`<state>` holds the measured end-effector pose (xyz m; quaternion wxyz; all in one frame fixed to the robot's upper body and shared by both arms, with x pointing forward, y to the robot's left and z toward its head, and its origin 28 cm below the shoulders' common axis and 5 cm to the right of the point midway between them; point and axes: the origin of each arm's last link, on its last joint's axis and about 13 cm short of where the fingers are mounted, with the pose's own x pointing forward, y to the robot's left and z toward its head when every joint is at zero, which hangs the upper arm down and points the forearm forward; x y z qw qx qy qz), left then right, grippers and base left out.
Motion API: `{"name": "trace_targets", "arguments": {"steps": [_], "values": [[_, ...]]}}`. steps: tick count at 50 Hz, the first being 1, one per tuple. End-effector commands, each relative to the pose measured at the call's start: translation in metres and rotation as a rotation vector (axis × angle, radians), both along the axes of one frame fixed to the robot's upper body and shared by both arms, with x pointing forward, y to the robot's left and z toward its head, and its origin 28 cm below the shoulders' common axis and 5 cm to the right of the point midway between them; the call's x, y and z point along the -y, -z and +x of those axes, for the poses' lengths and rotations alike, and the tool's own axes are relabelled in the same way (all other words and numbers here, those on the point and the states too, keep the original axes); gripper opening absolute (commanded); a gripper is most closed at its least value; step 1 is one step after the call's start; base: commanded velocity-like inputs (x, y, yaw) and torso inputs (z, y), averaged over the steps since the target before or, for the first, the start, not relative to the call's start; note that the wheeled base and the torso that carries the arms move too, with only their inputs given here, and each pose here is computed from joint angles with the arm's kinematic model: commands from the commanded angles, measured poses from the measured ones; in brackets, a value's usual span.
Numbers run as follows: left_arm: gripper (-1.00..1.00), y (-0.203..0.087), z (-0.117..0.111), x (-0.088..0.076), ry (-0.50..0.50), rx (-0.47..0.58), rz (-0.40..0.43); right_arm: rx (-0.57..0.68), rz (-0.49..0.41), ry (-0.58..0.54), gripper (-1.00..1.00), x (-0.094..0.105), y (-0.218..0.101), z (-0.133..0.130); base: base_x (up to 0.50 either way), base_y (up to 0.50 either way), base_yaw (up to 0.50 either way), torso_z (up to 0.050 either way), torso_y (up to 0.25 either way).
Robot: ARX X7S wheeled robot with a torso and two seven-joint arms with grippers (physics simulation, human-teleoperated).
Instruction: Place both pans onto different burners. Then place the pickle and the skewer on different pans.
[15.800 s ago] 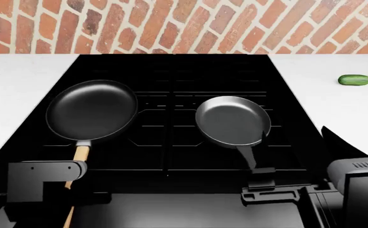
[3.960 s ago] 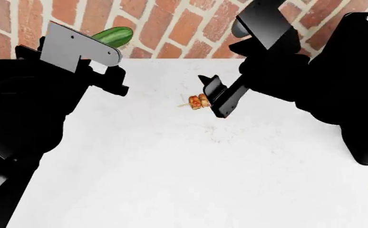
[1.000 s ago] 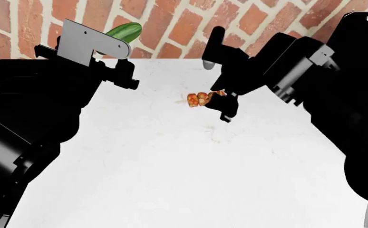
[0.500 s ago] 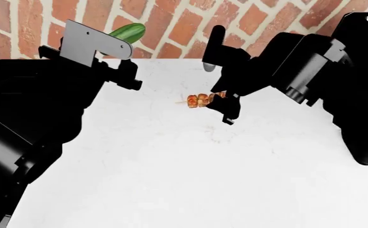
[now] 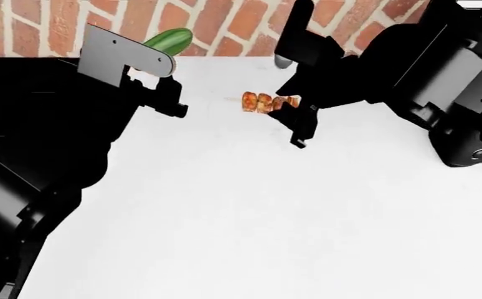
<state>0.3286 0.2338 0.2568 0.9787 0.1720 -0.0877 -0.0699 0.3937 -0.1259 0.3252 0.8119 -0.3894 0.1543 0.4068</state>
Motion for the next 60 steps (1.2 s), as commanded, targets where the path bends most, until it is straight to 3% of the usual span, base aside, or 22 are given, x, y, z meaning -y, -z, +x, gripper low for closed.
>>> {"name": "trace_targets", "arguments": {"steps": [1,11,26,35,52,60], "values": [[-1.00,-0.004,0.001,0.002,-0.013,0.010,-0.038,0.128,0.091,0.053,-1.00,0.001,-0.011,-0.009,-0.50,0.14,0.00,0.000,0.000],[-1.00,-0.011,0.002,0.005,-0.011,0.035,-0.063,0.191,0.177,0.142,-1.00,-0.002,-0.009,-0.016,-0.47,0.13,0.00,0.000,-0.001],[-1.00,-0.019,0.000,0.007,-0.001,0.052,-0.060,0.232,0.264,0.300,-1.00,0.003,-0.003,-0.031,-0.12,0.00,0.00,0.000,0.249],[-1.00,-0.017,0.000,0.008,0.003,0.051,-0.064,0.219,0.295,0.307,-1.00,0.002,0.003,-0.035,-0.50,0.00,0.00,0.000,0.250],[-1.00,-0.019,0.001,0.008,-0.020,0.071,-0.066,0.227,0.324,0.323,-1.00,0.002,0.004,-0.036,-0.50,0.01,0.00,0.000,0.000],[-1.00,-0.020,0.003,0.004,-0.069,0.073,-0.073,0.256,0.391,0.378,-1.00,0.003,0.008,-0.036,-0.44,0.14,0.00,0.000,0.000]]}}
